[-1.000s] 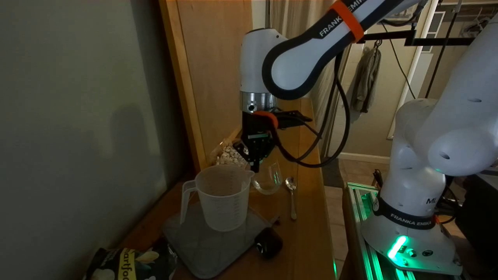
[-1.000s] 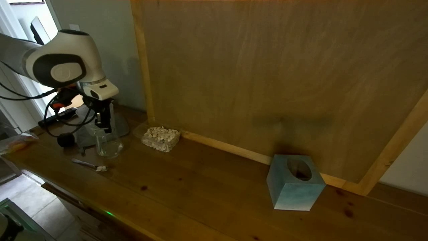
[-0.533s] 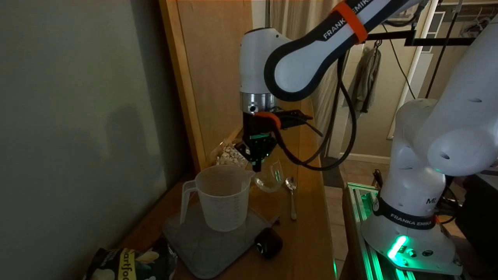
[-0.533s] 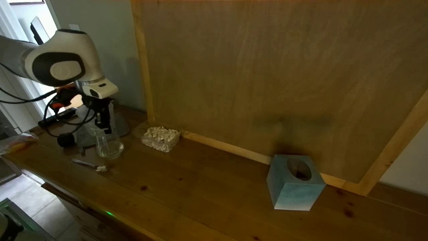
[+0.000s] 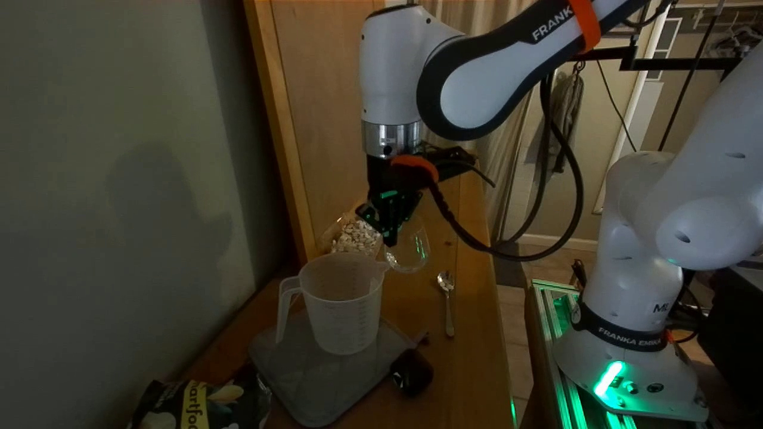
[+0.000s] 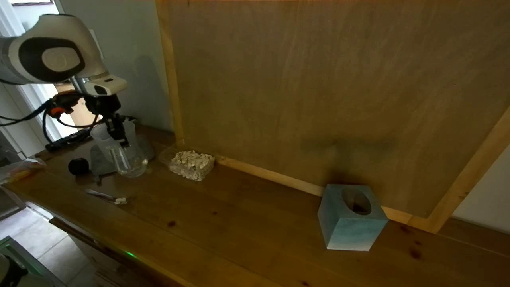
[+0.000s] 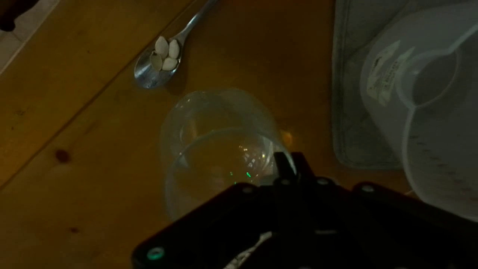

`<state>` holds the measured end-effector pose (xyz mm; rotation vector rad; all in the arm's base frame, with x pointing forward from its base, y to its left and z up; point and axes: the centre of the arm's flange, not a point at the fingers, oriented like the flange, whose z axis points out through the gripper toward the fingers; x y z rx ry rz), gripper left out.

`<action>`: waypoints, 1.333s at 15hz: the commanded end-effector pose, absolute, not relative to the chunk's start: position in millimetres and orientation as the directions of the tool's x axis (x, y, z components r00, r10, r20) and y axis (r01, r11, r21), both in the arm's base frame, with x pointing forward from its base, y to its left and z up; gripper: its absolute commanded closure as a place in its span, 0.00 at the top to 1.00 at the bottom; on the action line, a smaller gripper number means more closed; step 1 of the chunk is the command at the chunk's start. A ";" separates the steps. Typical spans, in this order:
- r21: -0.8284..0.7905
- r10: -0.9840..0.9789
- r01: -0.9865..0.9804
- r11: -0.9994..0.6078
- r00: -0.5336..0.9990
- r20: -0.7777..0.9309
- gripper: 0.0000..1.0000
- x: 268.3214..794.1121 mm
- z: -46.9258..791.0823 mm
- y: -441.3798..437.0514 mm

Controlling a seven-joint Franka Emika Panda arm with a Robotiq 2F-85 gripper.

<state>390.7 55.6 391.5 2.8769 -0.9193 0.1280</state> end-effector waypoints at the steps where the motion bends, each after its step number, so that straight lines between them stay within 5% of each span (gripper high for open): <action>1: 0.132 -0.498 -0.521 -0.844 0.850 0.171 0.01 395.0 423.7 72.6; 20: 0.134 -0.086 -0.127 -0.983 0.956 0.279 0.01 428.4 518.4 125.4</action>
